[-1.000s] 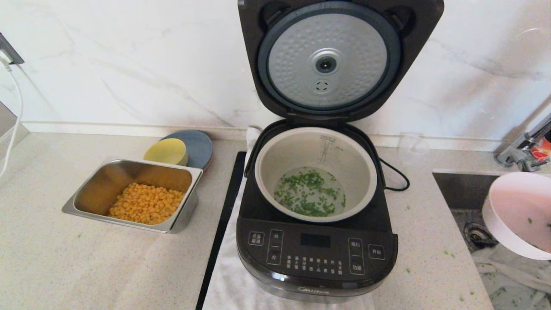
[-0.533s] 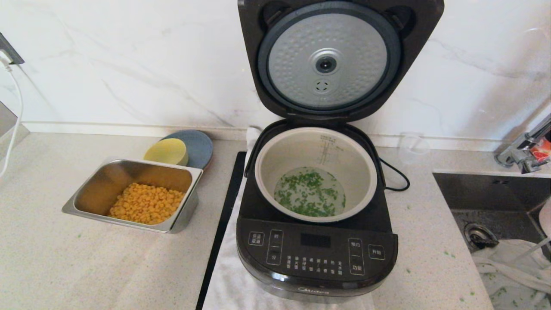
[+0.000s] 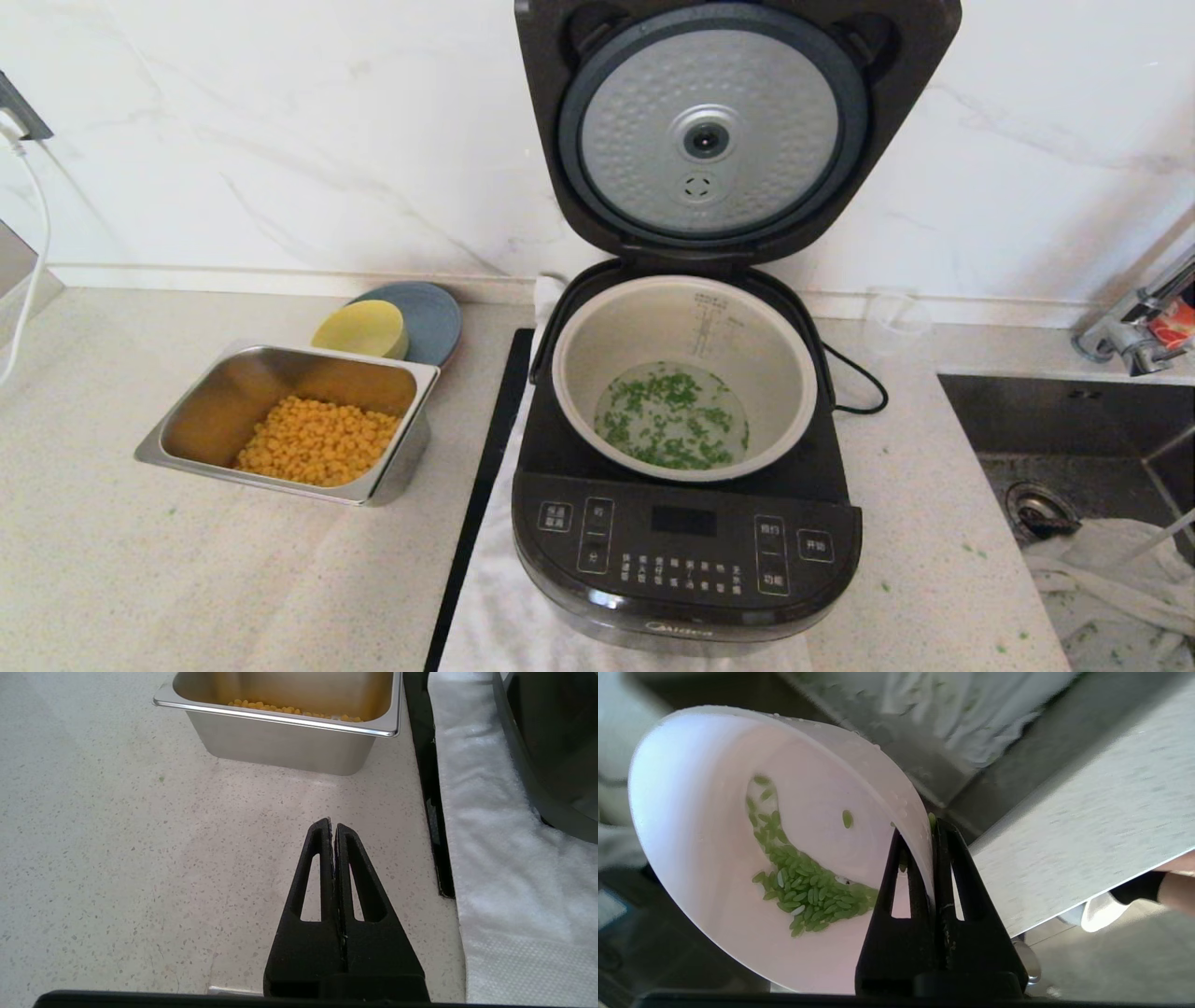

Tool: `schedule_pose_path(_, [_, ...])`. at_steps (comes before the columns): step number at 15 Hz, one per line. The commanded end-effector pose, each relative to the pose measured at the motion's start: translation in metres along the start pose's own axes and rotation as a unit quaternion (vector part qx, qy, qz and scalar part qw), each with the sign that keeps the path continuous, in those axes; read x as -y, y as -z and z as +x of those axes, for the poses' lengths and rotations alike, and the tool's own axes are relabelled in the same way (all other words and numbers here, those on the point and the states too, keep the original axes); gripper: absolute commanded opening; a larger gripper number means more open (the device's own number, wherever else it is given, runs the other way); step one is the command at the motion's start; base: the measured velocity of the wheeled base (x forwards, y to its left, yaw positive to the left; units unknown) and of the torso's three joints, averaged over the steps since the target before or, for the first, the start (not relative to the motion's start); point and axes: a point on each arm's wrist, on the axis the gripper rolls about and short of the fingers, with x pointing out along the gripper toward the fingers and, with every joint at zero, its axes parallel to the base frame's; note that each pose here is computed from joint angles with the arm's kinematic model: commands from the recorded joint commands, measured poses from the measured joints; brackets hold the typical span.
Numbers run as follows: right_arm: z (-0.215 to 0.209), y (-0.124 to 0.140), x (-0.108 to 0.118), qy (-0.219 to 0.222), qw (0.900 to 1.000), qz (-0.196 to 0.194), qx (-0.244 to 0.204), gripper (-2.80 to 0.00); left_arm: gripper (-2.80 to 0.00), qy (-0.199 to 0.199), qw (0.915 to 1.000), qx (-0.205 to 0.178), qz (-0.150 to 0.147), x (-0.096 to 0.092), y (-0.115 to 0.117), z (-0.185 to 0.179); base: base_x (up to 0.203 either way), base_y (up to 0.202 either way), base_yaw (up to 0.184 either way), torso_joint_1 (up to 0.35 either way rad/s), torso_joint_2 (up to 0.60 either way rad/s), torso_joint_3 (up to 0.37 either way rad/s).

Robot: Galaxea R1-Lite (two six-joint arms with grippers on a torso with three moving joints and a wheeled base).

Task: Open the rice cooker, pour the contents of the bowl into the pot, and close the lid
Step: Fill a bowl with water from the tap

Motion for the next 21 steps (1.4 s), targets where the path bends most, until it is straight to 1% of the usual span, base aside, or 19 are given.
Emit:
schedule_pose_path(1, [0.02, -0.018, 0.035, -0.003, 0.999, 0.04, -0.02, -2.8, -2.8, 0.0, 1.0, -0.003, 0.0, 0.0, 0.002, 0.0, 0.0, 0.0, 0.0, 0.0, 0.0, 0.0])
schedule_pose_path(3, [0.022, -0.03, 0.046, -0.002, 0.999, 0.045, -0.012, -2.8, -2.8, 0.0, 1.0, -0.003, 0.0, 0.0, 0.002, 0.0, 0.0, 0.0, 0.0, 0.0, 0.0, 0.0])
schedule_pose_path(7, [0.024, -0.044, 0.049, -0.002, 0.999, 0.04, -0.001, -2.8, -2.8, 0.0, 1.0, -0.003, 0.0, 0.0, 0.002, 0.0, 0.0, 0.0, 0.0, 0.0, 0.0, 0.0])
schedule_pose_path(11, [0.026, -0.052, 0.036, -0.009, 1.0, 0.019, 0.005, -2.8, -2.8, 0.0, 1.0, -0.003, 0.001, 0.0, 0.002, 0.0, 0.0, 0.0, 0.0, 0.0, 0.0, 0.0])
schedule_pose_path(16, [0.033, -0.068, 0.015, -0.016, 1.0, 0.014, 0.012, -2.8, -2.8, 0.0, 1.0, -0.003, 0.0, 0.0, 0.002, 0.0, 0.0, 0.0, 0.0, 0.0, 0.0, 0.0])
schedule_pose_path(21, [0.045, -0.088, 0.0, -0.023, 0.999, 0.01, 0.021, -2.8, -2.8, 0.0, 1.0, -0.003, 0.0, 0.0, 0.002, 0.0, 0.0, 0.0, 0.0, 0.0, 0.0, 0.0])
